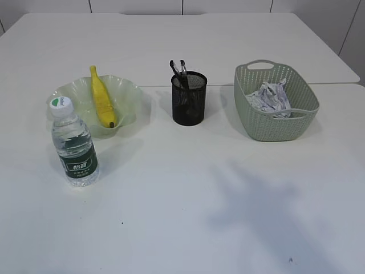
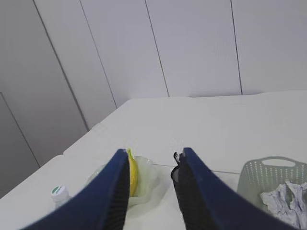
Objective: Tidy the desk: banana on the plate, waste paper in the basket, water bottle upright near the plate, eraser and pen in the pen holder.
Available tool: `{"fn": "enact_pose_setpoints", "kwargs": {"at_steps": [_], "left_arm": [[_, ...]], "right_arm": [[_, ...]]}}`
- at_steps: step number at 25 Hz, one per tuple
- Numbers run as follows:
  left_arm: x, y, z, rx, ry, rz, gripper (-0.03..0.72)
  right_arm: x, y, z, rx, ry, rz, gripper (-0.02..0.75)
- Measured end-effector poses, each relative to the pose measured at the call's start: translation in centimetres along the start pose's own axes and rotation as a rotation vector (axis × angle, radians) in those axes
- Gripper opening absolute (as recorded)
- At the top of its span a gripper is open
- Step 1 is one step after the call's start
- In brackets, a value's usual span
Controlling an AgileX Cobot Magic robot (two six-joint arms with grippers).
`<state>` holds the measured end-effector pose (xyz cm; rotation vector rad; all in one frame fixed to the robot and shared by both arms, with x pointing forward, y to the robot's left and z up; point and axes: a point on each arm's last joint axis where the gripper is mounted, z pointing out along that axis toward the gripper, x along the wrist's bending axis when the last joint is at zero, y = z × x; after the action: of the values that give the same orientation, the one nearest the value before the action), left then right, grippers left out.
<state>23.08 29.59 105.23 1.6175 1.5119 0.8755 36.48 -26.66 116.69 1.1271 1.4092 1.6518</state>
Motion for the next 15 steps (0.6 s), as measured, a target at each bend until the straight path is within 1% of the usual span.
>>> {"fn": "enact_pose_setpoints", "kwargs": {"at_steps": [5, 15], "left_arm": [[0.00, 0.00, 0.00, 0.000, 0.000, 0.000, 0.351], [0.00, 0.00, 0.00, 0.000, 0.000, 0.001, 0.338]], "right_arm": [[0.62, 0.06, -0.60, -0.004, 0.036, -0.008, 0.265], [0.44, 0.17, -0.61, -0.015, 0.015, -0.008, 0.265]]}}
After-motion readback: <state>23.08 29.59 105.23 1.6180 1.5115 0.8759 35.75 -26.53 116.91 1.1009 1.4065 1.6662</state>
